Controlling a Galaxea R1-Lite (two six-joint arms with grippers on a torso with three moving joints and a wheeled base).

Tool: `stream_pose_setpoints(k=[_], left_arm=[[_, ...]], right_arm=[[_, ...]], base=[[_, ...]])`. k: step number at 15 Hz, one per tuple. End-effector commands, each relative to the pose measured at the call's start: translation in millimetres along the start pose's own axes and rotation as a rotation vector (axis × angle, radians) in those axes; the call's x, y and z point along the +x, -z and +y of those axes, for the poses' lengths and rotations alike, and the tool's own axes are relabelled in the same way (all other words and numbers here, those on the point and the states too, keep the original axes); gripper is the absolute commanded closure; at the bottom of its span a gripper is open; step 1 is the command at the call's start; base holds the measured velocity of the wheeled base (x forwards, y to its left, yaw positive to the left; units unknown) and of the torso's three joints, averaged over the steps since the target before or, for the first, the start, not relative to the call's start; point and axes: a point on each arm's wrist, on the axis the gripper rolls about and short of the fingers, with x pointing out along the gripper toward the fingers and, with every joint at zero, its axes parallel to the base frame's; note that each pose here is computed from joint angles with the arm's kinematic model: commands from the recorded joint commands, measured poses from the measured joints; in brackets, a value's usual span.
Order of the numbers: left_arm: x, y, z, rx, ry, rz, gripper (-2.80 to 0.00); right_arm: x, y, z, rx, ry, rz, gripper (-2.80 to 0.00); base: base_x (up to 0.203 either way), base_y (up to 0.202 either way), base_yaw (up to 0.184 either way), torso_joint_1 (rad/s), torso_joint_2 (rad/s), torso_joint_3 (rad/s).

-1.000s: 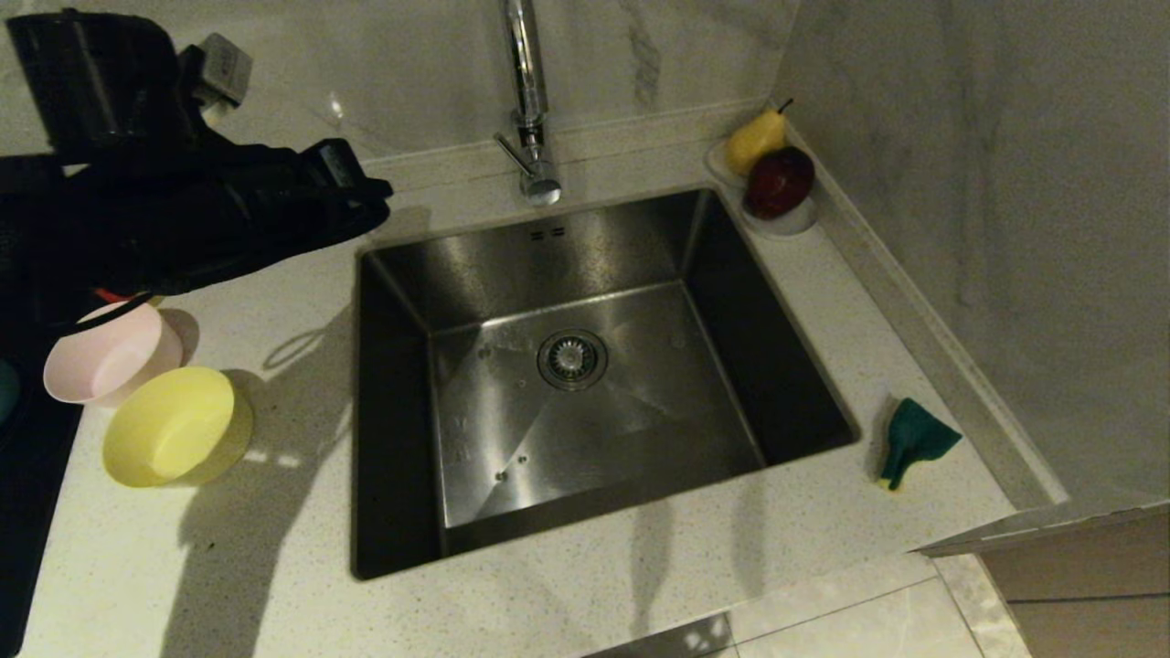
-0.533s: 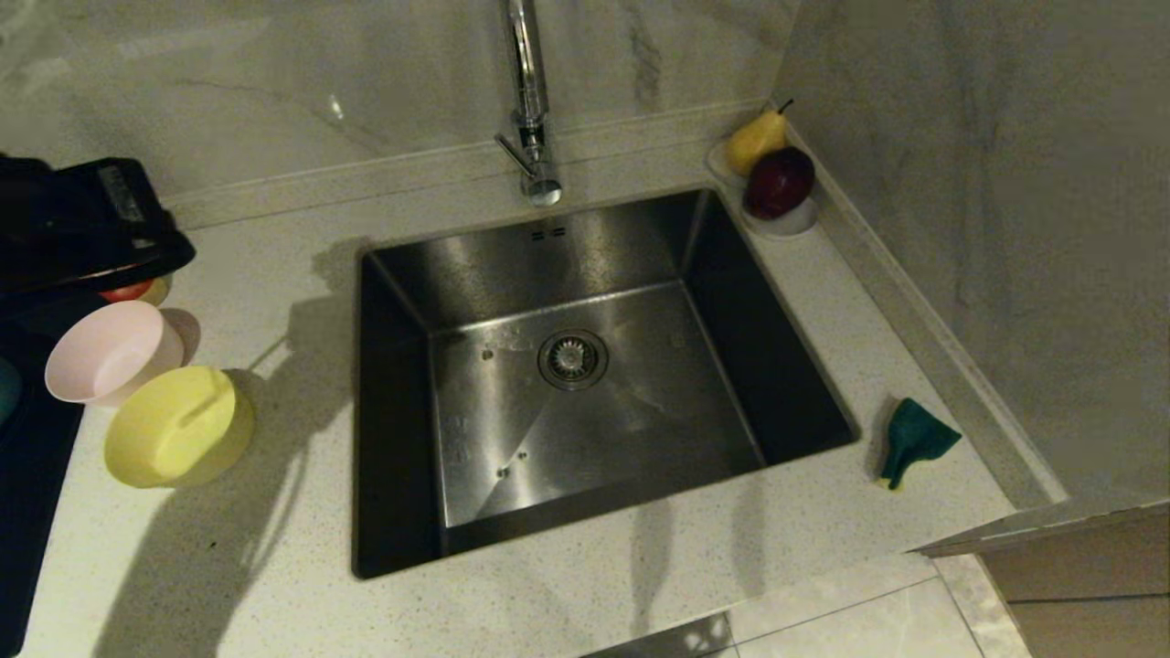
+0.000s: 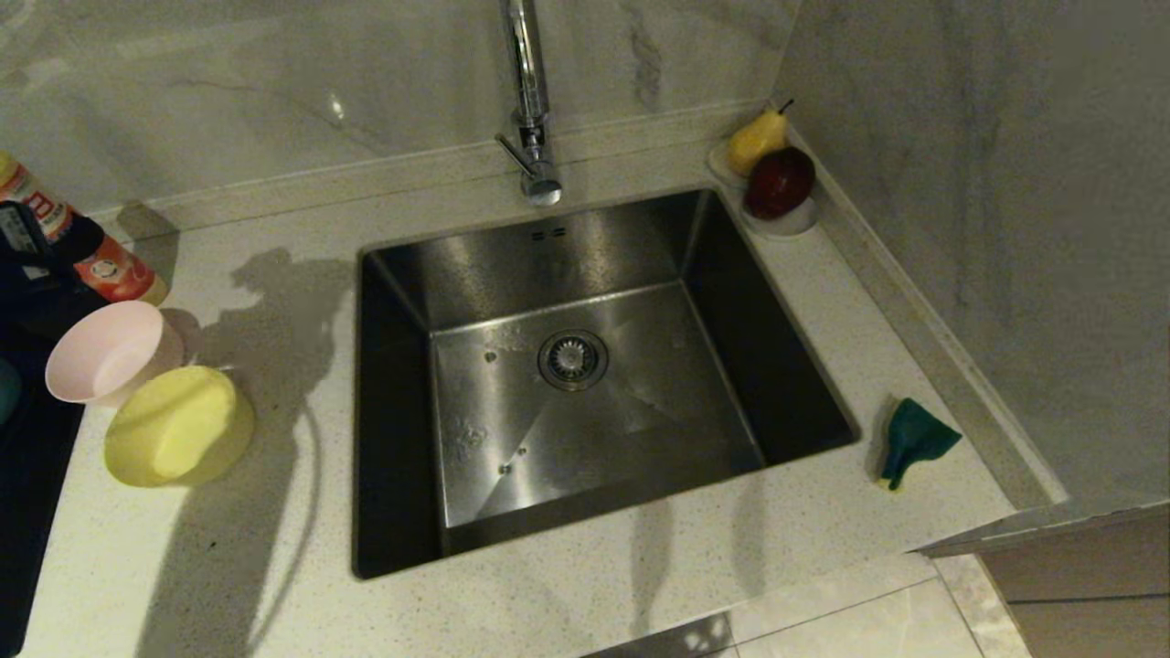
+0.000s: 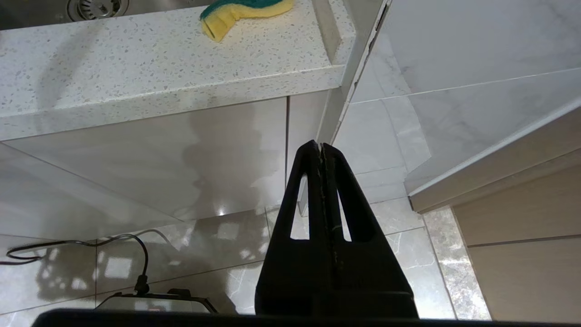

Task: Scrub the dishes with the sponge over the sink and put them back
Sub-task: Place the bowl on the bowl

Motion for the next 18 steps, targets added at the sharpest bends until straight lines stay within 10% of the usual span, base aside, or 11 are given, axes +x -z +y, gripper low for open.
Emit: stream_pose_setpoints(k=[1,2,3,18], left_arm=[[52,11,8.6,0.002,-0.065,0.110,0.00],[73,15,15.8,-0.012,-0.092,0.151,0.00],[92,17,26.1,-0.037,-0.120,0.190,-2.80],[158,47,86.3,-0.369,-0.111,0.437,-2.80]], right_arm=[[0,0,0,0.000,0.001,-0.001,0.00],[0,0,0,0.000,-0.001,0.000,0.00],[0,0,0,0.000,0.000,0.000,0.00],[0,0,0,0.000,0.000,0.001,0.00]], base=[[0.000,0.000,0.000,0.000,0.00,0.000],[0.000,0.000,0.000,0.000,0.00,0.000],[0.000,0.000,0.000,0.000,0.00,0.000],[0.000,0.000,0.000,0.000,0.00,0.000]])
